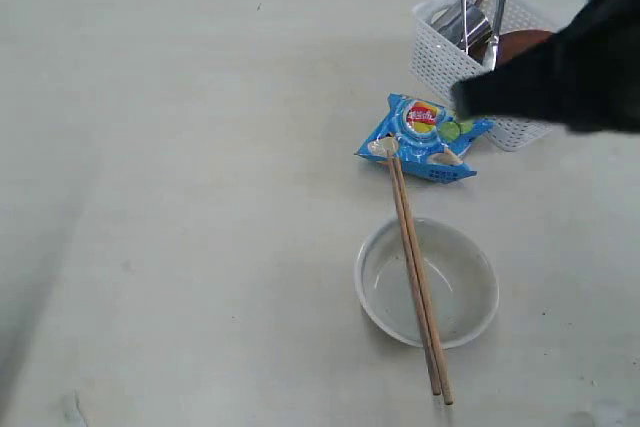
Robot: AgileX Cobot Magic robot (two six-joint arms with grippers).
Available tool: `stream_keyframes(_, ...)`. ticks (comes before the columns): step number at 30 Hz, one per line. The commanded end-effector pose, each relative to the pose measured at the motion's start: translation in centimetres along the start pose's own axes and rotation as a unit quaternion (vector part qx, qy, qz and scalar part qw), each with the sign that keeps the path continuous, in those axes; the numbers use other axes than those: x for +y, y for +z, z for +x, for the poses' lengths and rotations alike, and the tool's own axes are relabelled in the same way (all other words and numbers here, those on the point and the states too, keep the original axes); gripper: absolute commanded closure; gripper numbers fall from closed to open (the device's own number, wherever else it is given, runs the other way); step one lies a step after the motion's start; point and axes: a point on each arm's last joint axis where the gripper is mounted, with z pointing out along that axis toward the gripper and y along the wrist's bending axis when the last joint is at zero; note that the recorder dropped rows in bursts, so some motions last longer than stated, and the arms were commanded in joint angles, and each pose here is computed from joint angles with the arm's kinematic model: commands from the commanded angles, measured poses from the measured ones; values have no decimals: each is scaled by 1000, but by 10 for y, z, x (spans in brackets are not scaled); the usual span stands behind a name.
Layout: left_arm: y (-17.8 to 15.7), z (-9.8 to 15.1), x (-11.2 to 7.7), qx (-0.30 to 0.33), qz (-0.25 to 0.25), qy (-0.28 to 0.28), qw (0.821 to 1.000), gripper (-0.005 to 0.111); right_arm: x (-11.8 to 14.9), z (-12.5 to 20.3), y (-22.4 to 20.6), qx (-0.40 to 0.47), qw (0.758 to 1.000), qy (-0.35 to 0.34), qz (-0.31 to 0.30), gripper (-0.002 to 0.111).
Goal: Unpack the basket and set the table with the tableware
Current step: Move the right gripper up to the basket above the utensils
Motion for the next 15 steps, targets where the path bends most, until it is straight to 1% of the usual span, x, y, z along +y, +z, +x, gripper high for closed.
stream_keyframes(1,0,1,0,0,1,8,1000,107,-52,-23,-4,-48,992,17,111,109)
stream_keyframes(4,0,1,0,1,0,8,1000,107,-79,-37,14,-56,992,42,106,109)
stream_keyframes(6,0,1,0,1,0,8,1000,107,-100,-43,32,-47,991,89,85,109)
stream_keyframes(9,0,1,0,1,0,8,1000,107,-128,-51,68,-34,988,152,24,109)
stream_keyframes(12,0,1,0,1,0,8,1000,107,-150,-56,106,-27,973,223,-44,109)
stream_keyframes(14,0,1,0,1,0,8,1000,107,-157,-60,129,-27,964,249,-84,108)
stream_keyframes(15,0,1,0,1,0,8,1000,107,-158,-63,142,-22,964,246,-101,108)
